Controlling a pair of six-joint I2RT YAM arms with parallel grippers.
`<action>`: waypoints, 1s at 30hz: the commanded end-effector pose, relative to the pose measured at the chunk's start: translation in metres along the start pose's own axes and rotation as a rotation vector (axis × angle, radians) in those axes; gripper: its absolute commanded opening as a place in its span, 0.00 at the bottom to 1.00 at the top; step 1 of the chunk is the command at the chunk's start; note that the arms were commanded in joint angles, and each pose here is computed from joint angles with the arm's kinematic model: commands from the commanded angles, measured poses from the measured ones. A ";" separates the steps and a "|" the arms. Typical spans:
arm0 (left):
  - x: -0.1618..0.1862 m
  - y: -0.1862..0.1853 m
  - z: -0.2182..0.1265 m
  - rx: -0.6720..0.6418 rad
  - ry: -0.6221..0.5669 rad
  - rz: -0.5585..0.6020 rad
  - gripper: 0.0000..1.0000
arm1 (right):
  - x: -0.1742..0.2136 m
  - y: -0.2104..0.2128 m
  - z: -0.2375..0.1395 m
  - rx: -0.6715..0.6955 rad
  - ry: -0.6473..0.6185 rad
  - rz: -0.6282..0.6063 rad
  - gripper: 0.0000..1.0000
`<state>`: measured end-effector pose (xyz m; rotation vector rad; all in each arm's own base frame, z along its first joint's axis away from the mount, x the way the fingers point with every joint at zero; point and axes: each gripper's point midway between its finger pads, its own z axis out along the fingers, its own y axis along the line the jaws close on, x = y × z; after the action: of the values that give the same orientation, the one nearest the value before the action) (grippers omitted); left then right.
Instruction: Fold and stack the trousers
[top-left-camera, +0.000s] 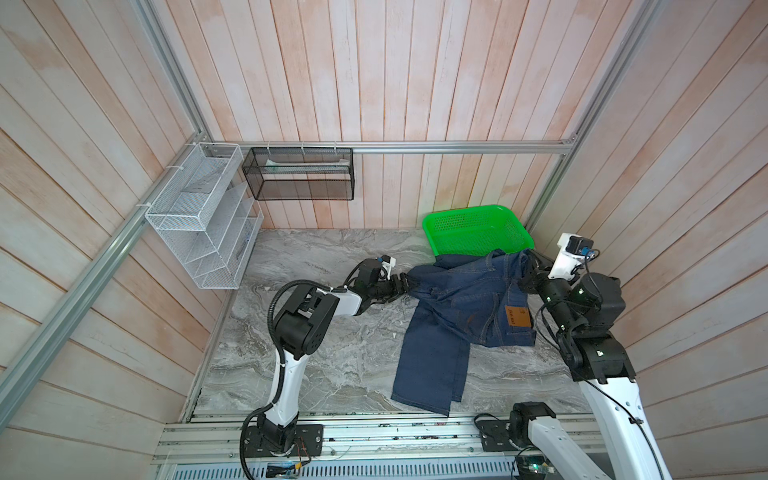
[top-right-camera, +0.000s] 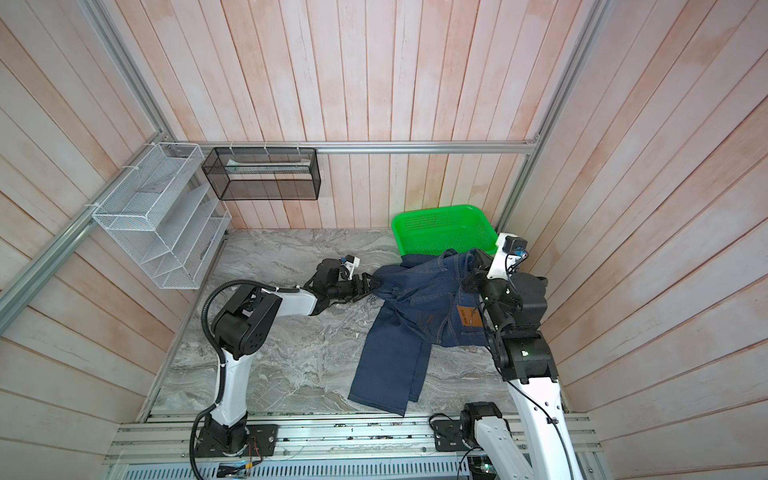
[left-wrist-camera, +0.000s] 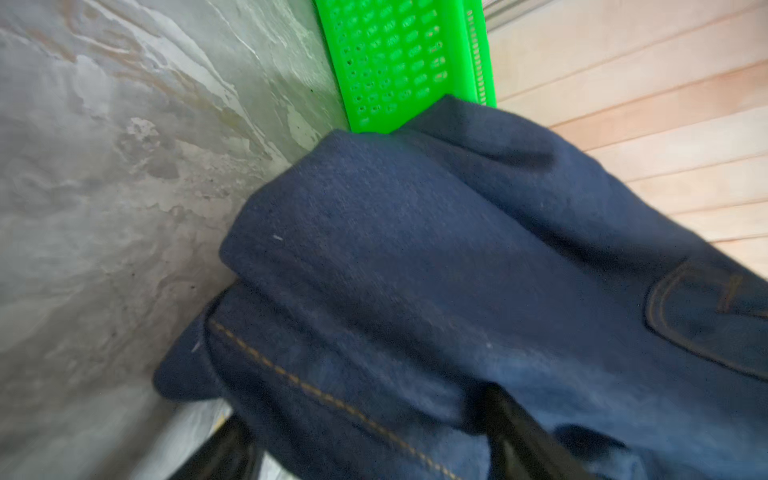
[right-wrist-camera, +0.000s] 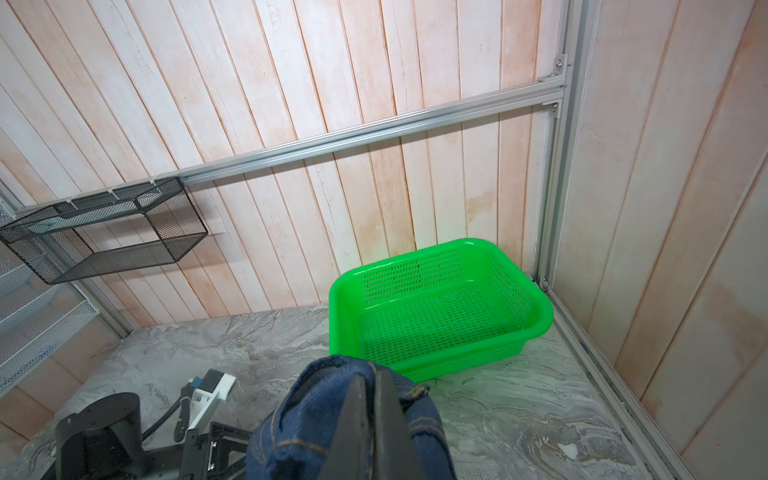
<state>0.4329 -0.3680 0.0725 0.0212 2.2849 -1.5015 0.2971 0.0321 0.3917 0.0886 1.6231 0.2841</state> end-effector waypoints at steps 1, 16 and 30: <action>-0.008 -0.018 0.007 0.081 -0.013 0.005 0.56 | -0.034 0.010 -0.012 -0.032 -0.094 0.008 0.00; -0.193 -0.138 -0.274 -0.264 -0.544 0.442 0.00 | -0.039 0.054 0.012 -0.298 -0.102 0.109 0.00; -0.202 -0.213 -0.377 -0.384 -0.624 0.607 0.00 | -0.066 0.080 0.057 -0.299 -0.187 -0.074 0.00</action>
<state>0.4386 -0.0908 0.5155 0.1483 1.6296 -0.6751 0.3485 0.1161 0.4536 -0.1740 1.4392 0.5607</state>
